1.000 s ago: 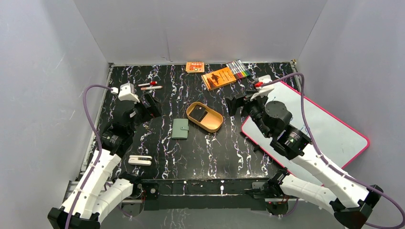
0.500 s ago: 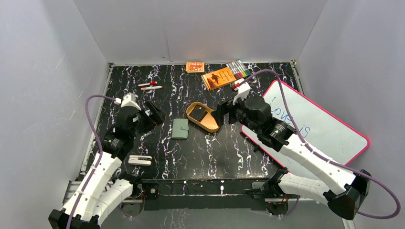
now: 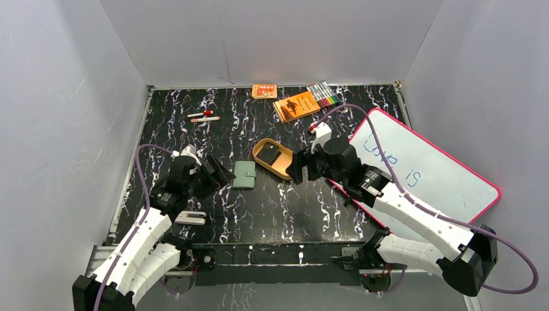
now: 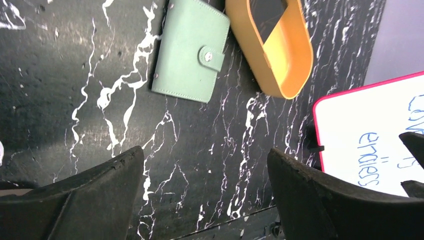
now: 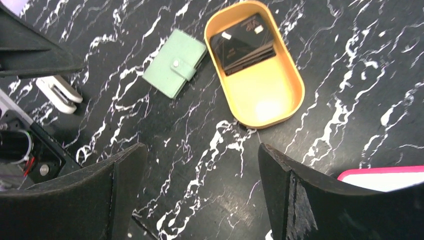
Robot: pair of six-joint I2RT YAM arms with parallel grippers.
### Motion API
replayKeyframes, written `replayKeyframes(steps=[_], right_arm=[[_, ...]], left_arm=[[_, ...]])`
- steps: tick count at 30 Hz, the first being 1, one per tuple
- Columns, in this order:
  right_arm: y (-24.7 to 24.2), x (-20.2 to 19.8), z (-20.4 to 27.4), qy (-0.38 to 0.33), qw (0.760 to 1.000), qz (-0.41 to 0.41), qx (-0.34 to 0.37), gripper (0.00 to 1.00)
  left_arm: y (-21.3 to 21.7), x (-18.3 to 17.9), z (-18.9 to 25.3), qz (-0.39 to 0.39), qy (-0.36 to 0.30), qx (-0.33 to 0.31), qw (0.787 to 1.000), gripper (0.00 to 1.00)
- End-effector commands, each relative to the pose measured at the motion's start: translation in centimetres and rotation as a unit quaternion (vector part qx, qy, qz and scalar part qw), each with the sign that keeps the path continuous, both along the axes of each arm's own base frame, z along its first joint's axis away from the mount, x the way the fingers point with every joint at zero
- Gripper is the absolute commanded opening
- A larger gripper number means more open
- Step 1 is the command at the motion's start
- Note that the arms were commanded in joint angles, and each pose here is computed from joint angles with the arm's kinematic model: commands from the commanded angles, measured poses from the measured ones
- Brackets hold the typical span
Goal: Put the credit cards into the card holder
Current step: Move the card holder to the center of the board.
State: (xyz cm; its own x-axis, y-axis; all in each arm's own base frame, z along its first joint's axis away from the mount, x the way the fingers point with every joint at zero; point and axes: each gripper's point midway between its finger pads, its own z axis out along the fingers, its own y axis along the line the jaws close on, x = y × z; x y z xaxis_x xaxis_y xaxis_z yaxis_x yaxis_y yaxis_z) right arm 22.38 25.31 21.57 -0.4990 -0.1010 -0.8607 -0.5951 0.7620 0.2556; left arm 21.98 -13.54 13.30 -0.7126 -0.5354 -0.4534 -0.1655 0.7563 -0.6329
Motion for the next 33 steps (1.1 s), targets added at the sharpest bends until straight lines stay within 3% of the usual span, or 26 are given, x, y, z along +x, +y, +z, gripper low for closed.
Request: replayKeyframes(steps=[1, 13, 26, 33], right_arm=[[0.8, -1.3, -1.4, 0.035, 0.999, 0.024, 0.012, 0.88], [6.7, -3.0, -6.0, 0.073, 0.996, 0.030, 0.031, 0.73], [13.7, -0.9, -9.4, 0.125, 0.990, 0.026, 0.063, 0.58], [16.1, 0.8, -11.6, 0.148, 0.988, -0.002, 0.046, 0.55]], left_arm=[[-1.2, -0.9, -1.5, -0.017, 0.034, -0.019, 0.999, 0.88], [-1.1, 0.7, -4.0, 0.005, 0.062, 0.023, 0.998, 0.85], [0.3, 0.2, -4.3, 0.025, 0.068, 0.051, 0.996, 0.84], [1.3, -0.3, -3.6, 0.040, 0.060, 0.063, 0.995, 0.82]])
